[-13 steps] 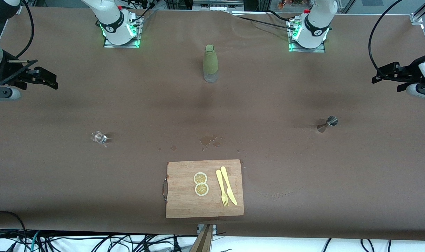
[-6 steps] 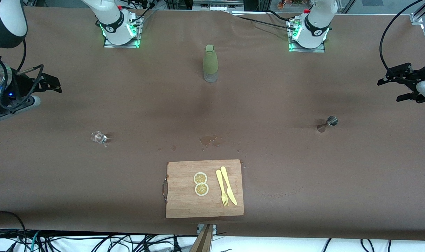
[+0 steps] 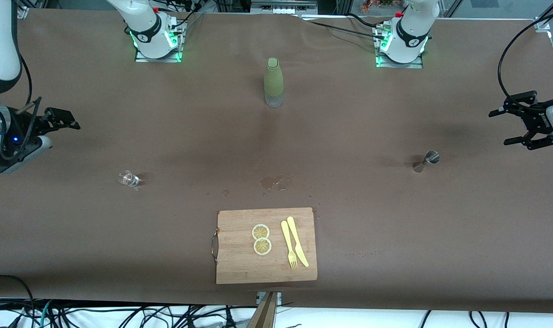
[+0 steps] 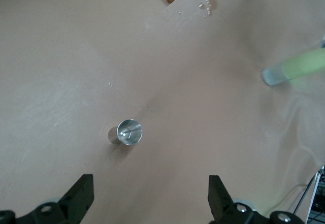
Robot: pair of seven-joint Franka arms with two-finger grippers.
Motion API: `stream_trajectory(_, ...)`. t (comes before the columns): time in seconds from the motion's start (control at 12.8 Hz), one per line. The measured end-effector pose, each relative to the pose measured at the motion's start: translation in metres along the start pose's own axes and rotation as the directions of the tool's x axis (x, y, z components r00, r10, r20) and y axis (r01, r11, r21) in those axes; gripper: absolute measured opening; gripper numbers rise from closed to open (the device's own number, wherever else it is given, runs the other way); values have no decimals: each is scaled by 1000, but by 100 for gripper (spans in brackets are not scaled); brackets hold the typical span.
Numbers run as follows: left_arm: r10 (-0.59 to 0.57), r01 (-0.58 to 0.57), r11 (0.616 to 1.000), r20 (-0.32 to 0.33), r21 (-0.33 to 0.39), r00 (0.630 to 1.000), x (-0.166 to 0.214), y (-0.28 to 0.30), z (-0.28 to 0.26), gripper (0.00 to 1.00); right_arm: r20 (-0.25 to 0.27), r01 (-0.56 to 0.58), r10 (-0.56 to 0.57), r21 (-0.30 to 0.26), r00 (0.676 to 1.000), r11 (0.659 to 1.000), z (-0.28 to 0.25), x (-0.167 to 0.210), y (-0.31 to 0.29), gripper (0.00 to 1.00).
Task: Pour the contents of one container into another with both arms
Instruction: 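Lower the right gripper to the glass cup while the left gripper reaches the steel cup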
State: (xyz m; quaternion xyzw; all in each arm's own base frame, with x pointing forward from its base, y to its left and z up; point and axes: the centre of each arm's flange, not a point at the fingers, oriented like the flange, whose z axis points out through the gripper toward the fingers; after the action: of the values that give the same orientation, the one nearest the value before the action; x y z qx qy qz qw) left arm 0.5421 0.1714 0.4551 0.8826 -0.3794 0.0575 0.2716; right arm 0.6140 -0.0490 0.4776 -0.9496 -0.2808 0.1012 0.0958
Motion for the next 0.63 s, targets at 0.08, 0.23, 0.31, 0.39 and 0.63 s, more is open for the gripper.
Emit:
stream_trajectory(0.08, 37, -38, 999, -25, -15, 999, -8, -7, 4, 100, -24, 25, -24, 47, 999, 999, 11, 2, 10, 100)
stream_trajectory(0.23, 143, -146, 989, -104, -27, 984, -25, -22, 19, 100, -79, 95, -86, 120, 993, 988, 34, 1, 37, 100)
stream_trajectory(0.31, 199, -205, 979, -151, -25, 968, -33, -30, 29, 100, -112, 142, -127, 131, 985, 981, 44, 0, 51, 100)
stream_trajectory(0.39, 251, -260, 965, -193, -22, 948, -44, -39, 43, 100, -162, 200, -176, 150, 971, 968, 55, 0, 65, 100)
stream_trajectory(0.63, 335, -359, 933, -292, -30, 896, -77, -62, 84, 100, -331, 347, -261, 238, 907, 907, 103, -7, 107, 100)
